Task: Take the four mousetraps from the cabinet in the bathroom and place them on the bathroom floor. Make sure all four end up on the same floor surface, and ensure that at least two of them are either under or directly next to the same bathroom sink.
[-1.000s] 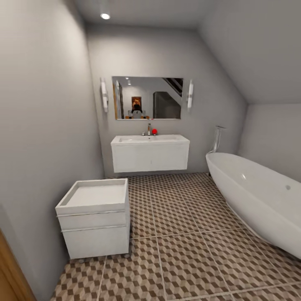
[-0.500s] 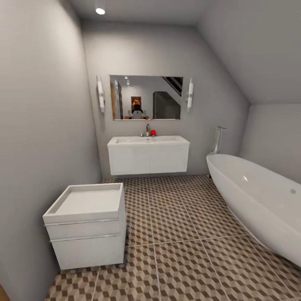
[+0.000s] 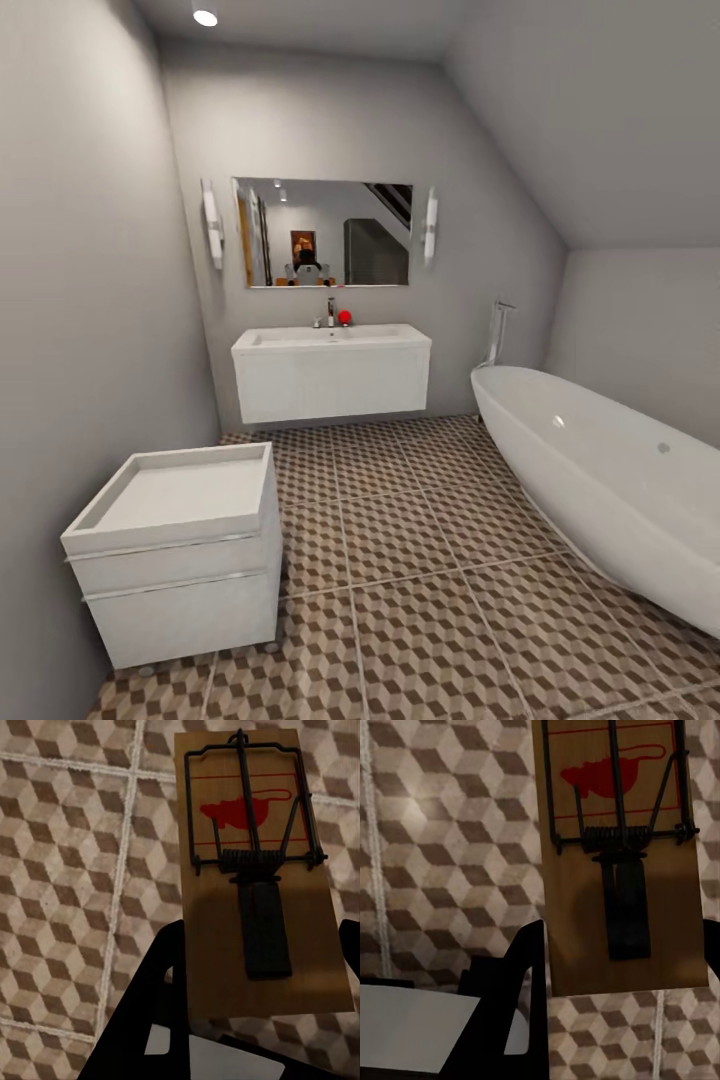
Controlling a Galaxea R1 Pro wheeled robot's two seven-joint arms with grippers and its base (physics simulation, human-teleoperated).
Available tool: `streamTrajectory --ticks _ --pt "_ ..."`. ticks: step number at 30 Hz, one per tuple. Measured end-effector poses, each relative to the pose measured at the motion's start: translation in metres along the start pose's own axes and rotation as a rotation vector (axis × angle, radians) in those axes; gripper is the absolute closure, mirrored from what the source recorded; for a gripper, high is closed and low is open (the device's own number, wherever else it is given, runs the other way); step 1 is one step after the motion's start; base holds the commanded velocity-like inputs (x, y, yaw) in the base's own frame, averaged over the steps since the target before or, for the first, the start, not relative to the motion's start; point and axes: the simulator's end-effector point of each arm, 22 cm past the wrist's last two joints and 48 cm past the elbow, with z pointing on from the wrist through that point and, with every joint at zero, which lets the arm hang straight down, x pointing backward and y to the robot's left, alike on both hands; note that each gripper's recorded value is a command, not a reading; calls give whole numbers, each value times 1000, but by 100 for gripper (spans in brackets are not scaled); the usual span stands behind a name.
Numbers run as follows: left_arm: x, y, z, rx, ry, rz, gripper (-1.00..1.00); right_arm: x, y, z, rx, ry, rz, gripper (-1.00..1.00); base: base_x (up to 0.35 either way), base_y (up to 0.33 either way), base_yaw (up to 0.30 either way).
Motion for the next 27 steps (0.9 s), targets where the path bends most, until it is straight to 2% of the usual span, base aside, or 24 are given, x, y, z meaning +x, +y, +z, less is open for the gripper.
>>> streamTrajectory --ticks 8,14,19,27 --pt "7 1 0 -3 24 -4 100 0 -2 0 2 -1 1 100 0 0 -10" --pt "5 1 0 -1 20 2 100 0 -1 0 1 -2 0 100 33 -19 0" --pt "10 4 0 -11 41 17 100 0 0 0 0 -2 -1 100 211 -141 0" --pt "8 4 0 -13 35 19 100 0 1 0 -1 -3 -2 100 285 -53 0"
